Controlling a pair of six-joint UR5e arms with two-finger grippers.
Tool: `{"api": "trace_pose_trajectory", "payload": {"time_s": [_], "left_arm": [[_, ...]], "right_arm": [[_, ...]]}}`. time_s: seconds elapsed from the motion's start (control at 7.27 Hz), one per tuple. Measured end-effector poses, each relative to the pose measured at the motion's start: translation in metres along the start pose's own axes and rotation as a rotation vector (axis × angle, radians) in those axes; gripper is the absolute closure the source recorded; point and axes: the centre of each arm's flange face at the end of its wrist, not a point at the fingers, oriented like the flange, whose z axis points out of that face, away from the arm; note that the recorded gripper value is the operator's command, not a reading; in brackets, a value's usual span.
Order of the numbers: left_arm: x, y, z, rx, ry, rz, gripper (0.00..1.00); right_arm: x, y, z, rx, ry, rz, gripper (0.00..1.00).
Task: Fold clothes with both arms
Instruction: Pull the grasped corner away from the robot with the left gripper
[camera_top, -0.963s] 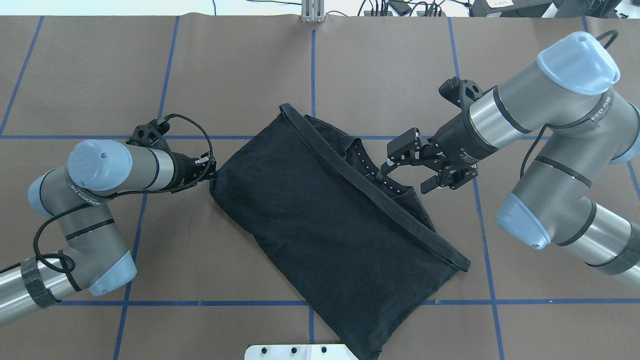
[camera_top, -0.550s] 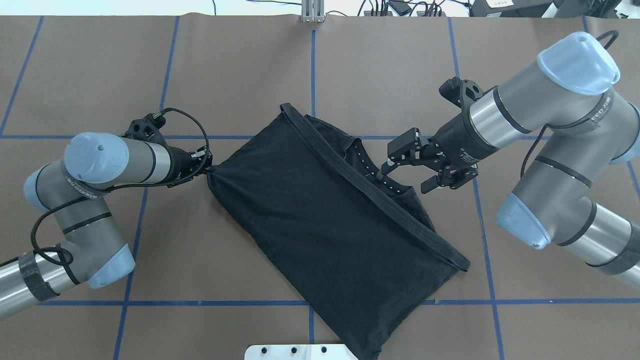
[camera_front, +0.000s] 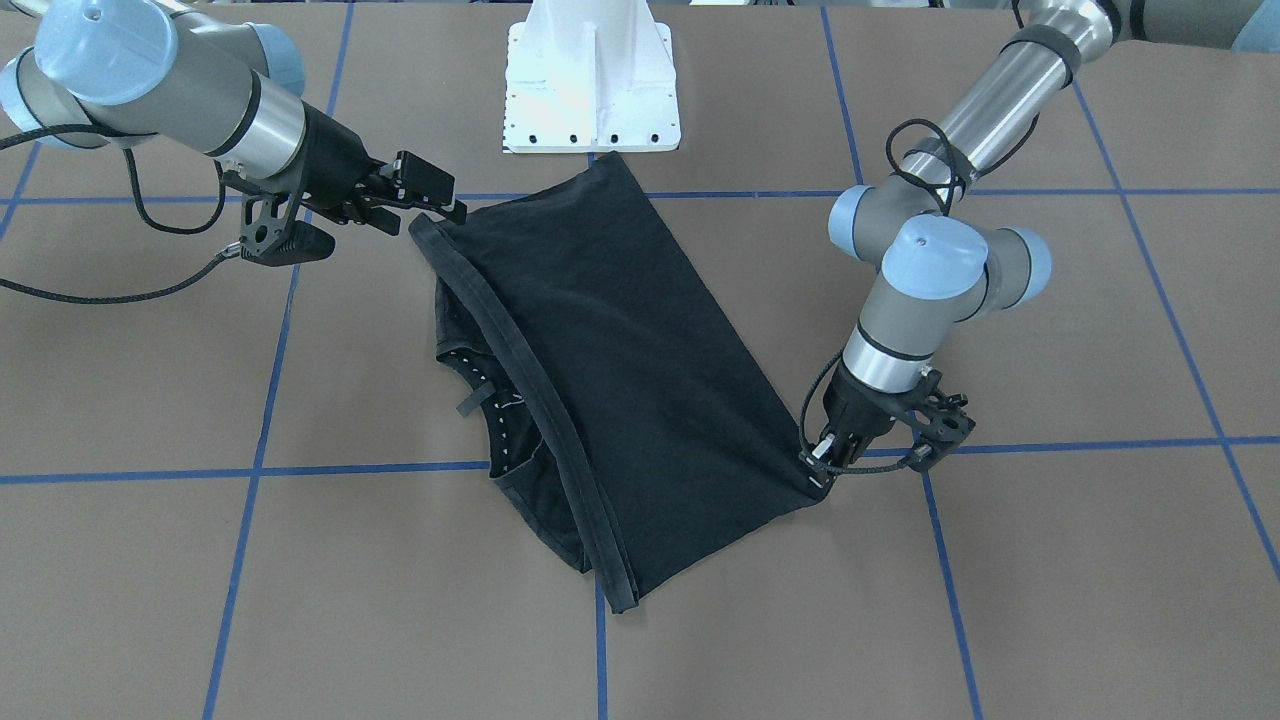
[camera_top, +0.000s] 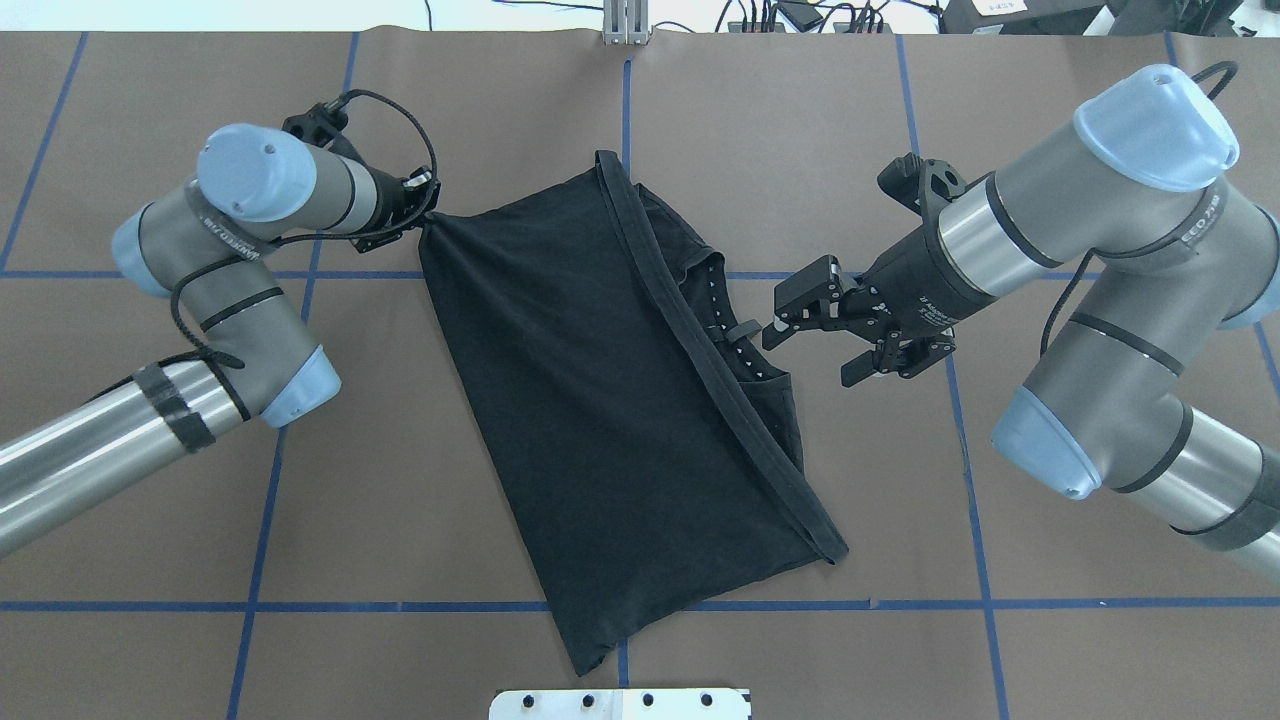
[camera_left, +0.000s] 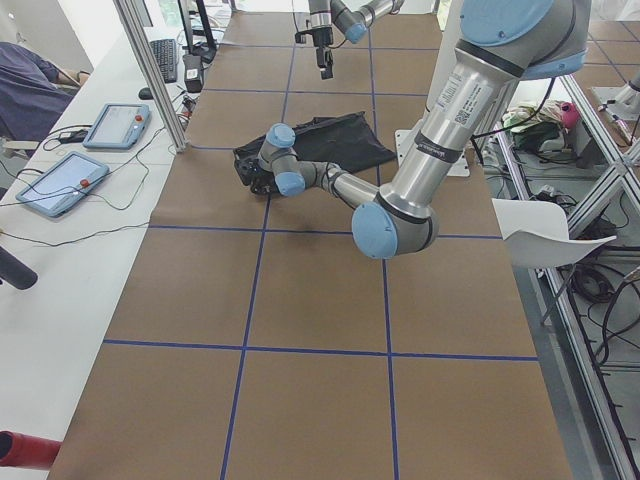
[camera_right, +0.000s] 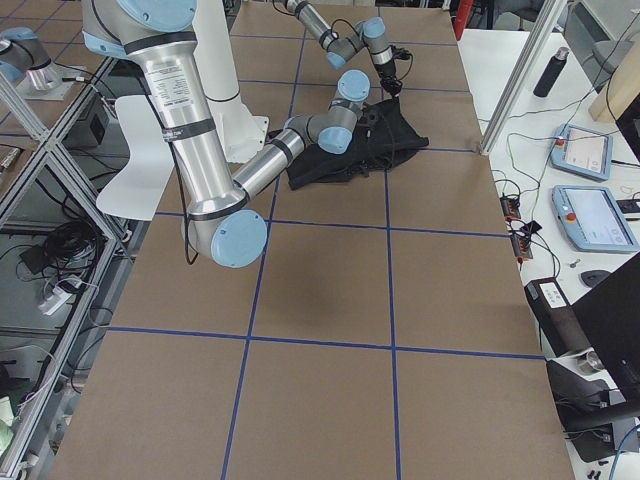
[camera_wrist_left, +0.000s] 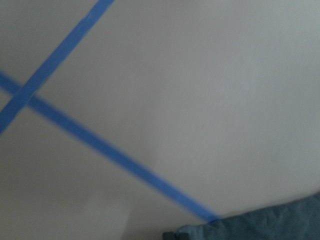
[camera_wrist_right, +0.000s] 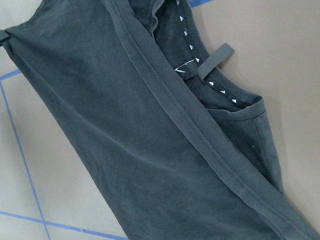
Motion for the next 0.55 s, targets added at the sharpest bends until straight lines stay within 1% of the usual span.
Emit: {"api": "trace_pose_trajectory", "payload": {"time_s": [0.14, 0.28, 0.55], "left_arm": [[0.024, -0.013, 0.004, 0.018, 0.004, -0.01, 1.0], [0.047, -0.018, 0.004, 0.026, 0.015, -0.014, 1.0], [0.096, -0.016, 0.012, 0.03, 0.027, -0.022, 1.0]], "right_arm": [[0.0, 0.0, 0.0, 0.001, 0.001, 0.001, 0.0], [0.001, -0.001, 0.001, 0.005, 0.003, 0.001, 0.0], [0.003, -0.004, 0.0, 0.023, 0.006, -0.002, 0.0]]}}
